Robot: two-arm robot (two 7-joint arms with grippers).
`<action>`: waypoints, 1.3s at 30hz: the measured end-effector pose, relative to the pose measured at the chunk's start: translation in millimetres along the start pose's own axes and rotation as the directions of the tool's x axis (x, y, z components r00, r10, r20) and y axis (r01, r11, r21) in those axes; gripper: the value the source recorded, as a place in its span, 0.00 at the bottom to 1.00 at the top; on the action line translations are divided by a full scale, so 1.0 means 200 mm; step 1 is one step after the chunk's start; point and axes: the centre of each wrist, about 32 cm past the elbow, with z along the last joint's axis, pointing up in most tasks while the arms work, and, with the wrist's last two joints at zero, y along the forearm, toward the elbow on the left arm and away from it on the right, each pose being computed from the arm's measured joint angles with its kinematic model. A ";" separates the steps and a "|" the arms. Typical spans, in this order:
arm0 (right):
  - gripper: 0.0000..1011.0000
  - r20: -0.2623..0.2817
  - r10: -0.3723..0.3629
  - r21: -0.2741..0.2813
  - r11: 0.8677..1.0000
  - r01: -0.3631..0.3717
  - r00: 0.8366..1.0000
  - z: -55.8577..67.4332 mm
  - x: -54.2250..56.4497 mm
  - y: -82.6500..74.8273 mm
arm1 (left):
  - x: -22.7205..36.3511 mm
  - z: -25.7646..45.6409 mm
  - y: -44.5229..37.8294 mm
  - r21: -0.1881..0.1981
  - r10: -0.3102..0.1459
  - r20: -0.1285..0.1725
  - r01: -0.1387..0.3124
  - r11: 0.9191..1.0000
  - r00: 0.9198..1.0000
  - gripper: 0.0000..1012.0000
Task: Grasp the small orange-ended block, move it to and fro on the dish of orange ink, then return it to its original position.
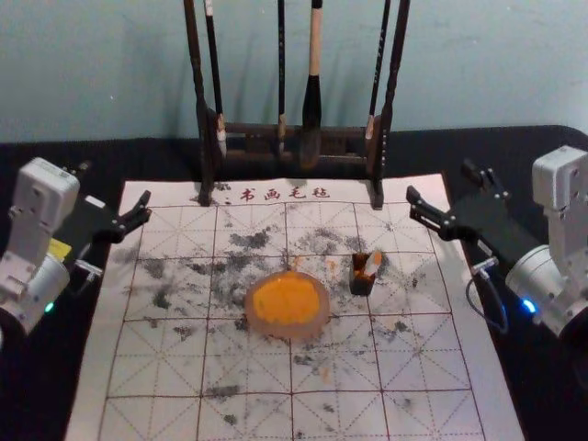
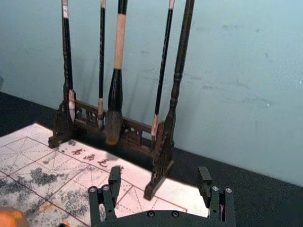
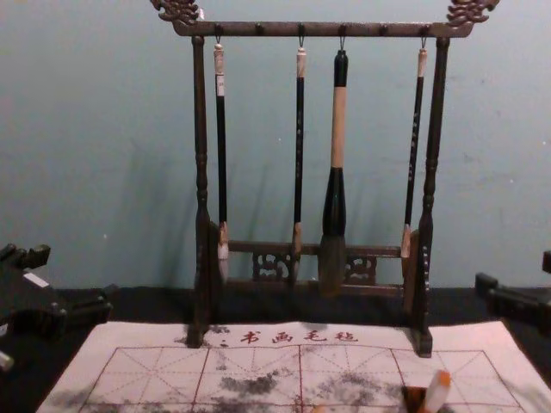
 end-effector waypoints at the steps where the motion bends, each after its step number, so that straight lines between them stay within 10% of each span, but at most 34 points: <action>1: 0.99 -0.003 -0.003 -0.003 1.000 0.003 1.000 -0.02 -0.01 0.00 | 0.000 0.000 0.000 0.000 0.000 0.000 0.000 1.000 1.000 0.99; 39: 0.99 -0.001 -0.005 0.000 1.000 0.005 1.000 -0.01 -0.01 0.00 | 0.000 0.000 0.000 0.000 0.000 0.000 0.000 1.000 1.000 0.99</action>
